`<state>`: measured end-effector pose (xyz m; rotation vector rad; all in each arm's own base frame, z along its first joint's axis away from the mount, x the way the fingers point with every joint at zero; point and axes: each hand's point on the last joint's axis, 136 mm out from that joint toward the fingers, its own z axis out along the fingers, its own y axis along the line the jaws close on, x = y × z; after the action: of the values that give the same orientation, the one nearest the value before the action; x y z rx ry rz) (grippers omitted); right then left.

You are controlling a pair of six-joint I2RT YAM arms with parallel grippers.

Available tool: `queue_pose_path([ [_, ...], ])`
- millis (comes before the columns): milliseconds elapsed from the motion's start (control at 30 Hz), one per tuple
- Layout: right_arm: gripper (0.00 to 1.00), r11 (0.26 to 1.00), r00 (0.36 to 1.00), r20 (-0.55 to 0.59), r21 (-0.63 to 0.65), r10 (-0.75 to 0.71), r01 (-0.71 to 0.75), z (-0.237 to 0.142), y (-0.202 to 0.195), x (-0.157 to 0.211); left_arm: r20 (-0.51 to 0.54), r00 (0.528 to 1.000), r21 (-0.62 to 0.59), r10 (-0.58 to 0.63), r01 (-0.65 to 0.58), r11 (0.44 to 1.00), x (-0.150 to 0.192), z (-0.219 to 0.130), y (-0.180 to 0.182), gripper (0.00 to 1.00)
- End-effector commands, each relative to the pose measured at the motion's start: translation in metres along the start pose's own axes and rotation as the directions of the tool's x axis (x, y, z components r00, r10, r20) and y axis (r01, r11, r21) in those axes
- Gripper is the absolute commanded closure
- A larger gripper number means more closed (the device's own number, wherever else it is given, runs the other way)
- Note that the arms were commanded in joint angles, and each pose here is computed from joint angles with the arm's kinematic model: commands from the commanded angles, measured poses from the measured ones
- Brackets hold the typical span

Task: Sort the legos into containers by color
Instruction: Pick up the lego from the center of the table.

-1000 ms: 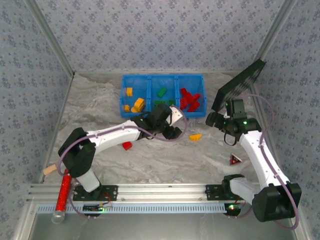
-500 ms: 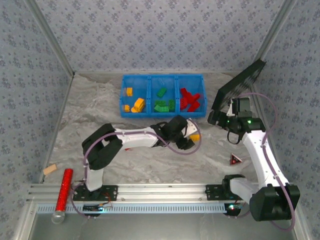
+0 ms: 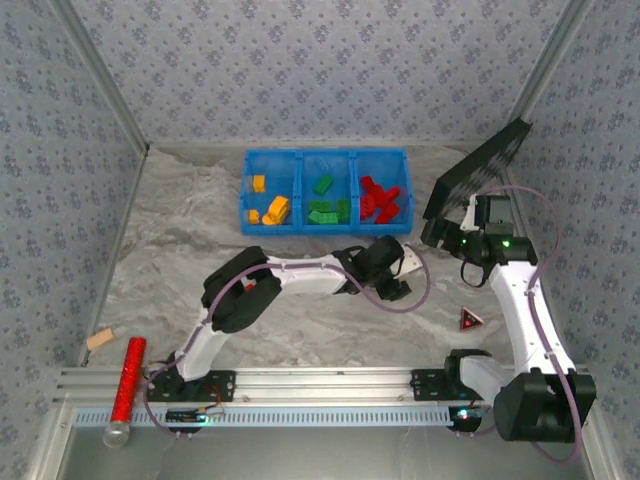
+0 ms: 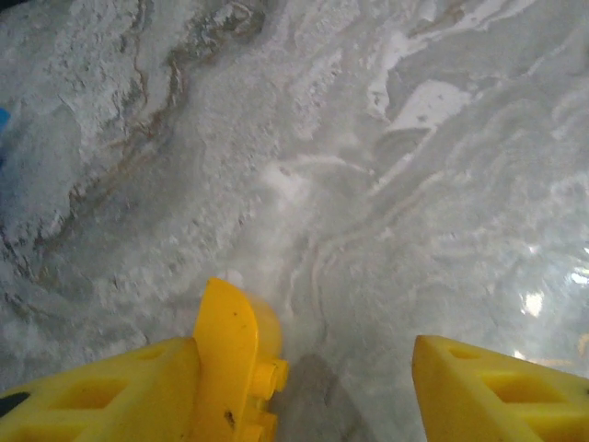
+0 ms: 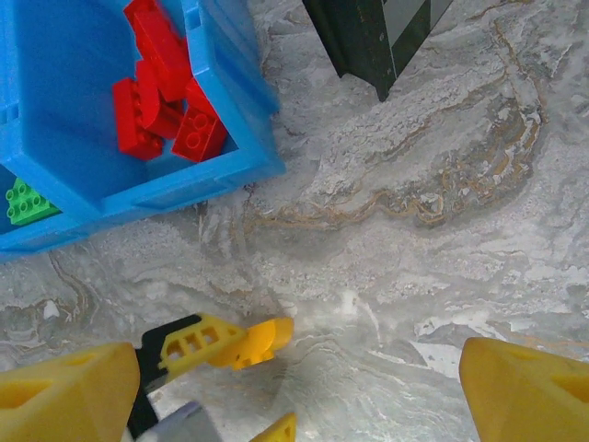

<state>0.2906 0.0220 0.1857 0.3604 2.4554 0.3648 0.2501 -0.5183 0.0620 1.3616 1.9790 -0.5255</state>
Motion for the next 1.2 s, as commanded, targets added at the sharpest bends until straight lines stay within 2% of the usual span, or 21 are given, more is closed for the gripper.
queue_pose_path([
  [0, 0.08, 0.999, 0.999, 0.041, -0.031, -0.016, 0.018, -0.013, 0.006, -0.009, -0.104, 0.994, -0.044, -0.019, 0.015, 0.999, 0.021, 0.010, 0.005, 0.41],
  [100, 0.08, 0.999, 0.999, 0.052, -0.037, -0.010, 0.012, -0.015, 0.004, -0.010, -0.128, 0.991, -0.057, -0.032, 0.025, 0.998, 0.025, 0.014, 0.007, 0.44],
  [367, 0.08, 0.999, 0.998, 0.061, -0.049, -0.001, 0.004, -0.016, 0.004, -0.012, -0.181, 0.982, -0.100, -0.045, 0.027, 0.995, 0.037, 0.021, 0.013, 0.45],
  [467, 0.08, 0.999, 0.998, 0.062, -0.049, 0.002, 0.001, -0.016, 0.003, -0.013, -0.189, 0.981, -0.104, -0.050, 0.031, 0.994, 0.037, 0.023, 0.014, 0.61],
  [767, 0.08, 0.999, 0.997, 0.078, -0.043, 0.000, 0.004, -0.020, 0.001, -0.014, -0.209, 0.975, -0.155, -0.075, 0.042, 0.987, 0.038, 0.015, 0.022, 0.83],
  [900, 0.08, 0.999, 0.995, 0.098, -0.042, -0.002, 0.006, -0.022, 0.001, -0.015, -0.203, 0.971, -0.165, -0.123, 0.089, 0.982, 0.038, -0.015, 0.030, 0.88],
  [1167, 0.08, 0.998, 0.997, 0.083, -0.066, 0.008, -0.003, -0.017, 0.004, -0.013, -0.056, 0.967, -0.241, -0.250, 0.230, 0.943, 0.018, -0.117, 0.083, 0.91],
])
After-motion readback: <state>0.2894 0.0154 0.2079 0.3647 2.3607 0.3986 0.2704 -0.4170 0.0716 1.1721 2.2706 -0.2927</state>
